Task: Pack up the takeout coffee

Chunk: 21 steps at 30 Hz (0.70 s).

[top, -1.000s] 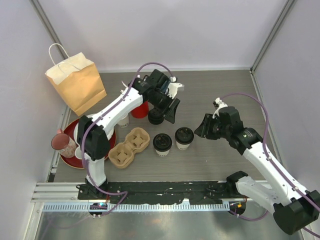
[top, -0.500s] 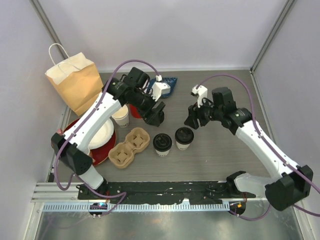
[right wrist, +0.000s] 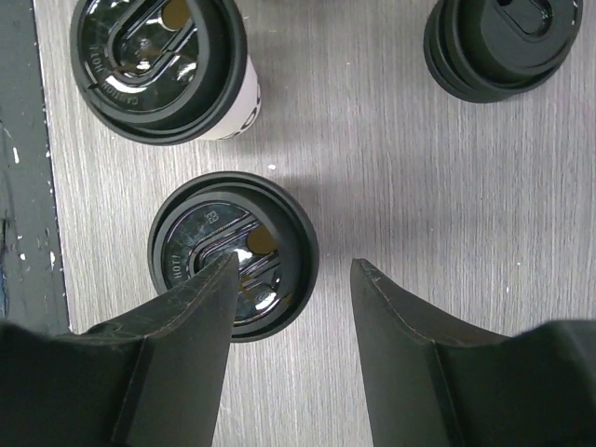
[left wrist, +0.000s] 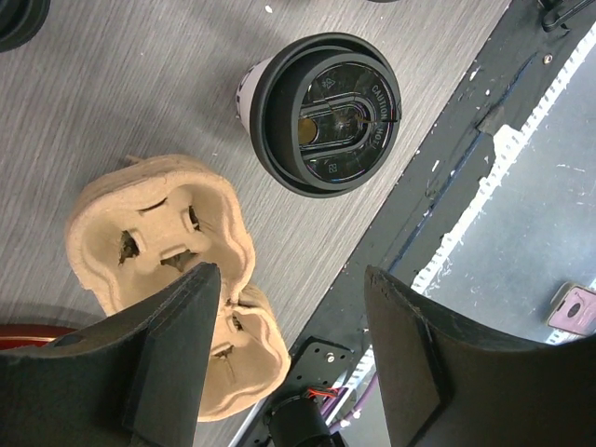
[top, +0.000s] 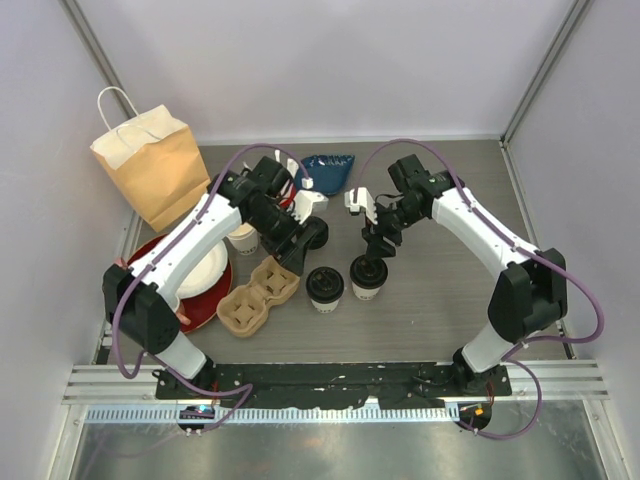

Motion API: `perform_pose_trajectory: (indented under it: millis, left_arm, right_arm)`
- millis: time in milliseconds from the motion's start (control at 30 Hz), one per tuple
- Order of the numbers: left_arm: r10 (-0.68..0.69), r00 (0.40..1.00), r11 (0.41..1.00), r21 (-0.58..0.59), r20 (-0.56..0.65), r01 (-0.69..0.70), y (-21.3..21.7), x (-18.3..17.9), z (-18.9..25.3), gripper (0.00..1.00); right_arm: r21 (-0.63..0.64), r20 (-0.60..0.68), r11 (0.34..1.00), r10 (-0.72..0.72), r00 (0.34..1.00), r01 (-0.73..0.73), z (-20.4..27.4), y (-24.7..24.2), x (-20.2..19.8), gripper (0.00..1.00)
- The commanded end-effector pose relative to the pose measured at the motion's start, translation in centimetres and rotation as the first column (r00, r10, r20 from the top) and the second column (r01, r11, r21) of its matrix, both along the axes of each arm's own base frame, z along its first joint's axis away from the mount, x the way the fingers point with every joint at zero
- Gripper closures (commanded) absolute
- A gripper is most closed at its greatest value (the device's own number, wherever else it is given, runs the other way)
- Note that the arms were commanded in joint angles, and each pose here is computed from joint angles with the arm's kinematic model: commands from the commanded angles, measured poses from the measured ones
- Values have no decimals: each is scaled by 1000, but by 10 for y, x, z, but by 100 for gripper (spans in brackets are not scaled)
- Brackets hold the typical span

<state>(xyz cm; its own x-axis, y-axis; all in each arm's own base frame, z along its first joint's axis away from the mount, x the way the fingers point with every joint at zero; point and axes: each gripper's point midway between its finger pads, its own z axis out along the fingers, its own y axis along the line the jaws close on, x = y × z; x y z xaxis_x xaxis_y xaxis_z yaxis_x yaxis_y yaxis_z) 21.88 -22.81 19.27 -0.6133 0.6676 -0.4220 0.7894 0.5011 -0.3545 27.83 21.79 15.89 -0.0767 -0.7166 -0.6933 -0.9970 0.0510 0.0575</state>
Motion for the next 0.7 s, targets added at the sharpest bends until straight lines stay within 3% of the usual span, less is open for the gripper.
perform_pose_trajectory:
  millis: [0,267,667]
  left_arm:
    - [5,1000,999,-49,10,-5,-7,-1,6,34]
    - [112,994,990,-87,14,-110,-24,21,1,36]
    - [142,989,988,-61,-35,-144,-27,18,-22,38]
  right_arm:
    - [56,80,989,130,988,-134,20,7,-4,44]
    - [55,21,987,153,988,-154,2,12,-7,47]
    - [70,-14,985,156,988,-155,-16,19,-2,52]
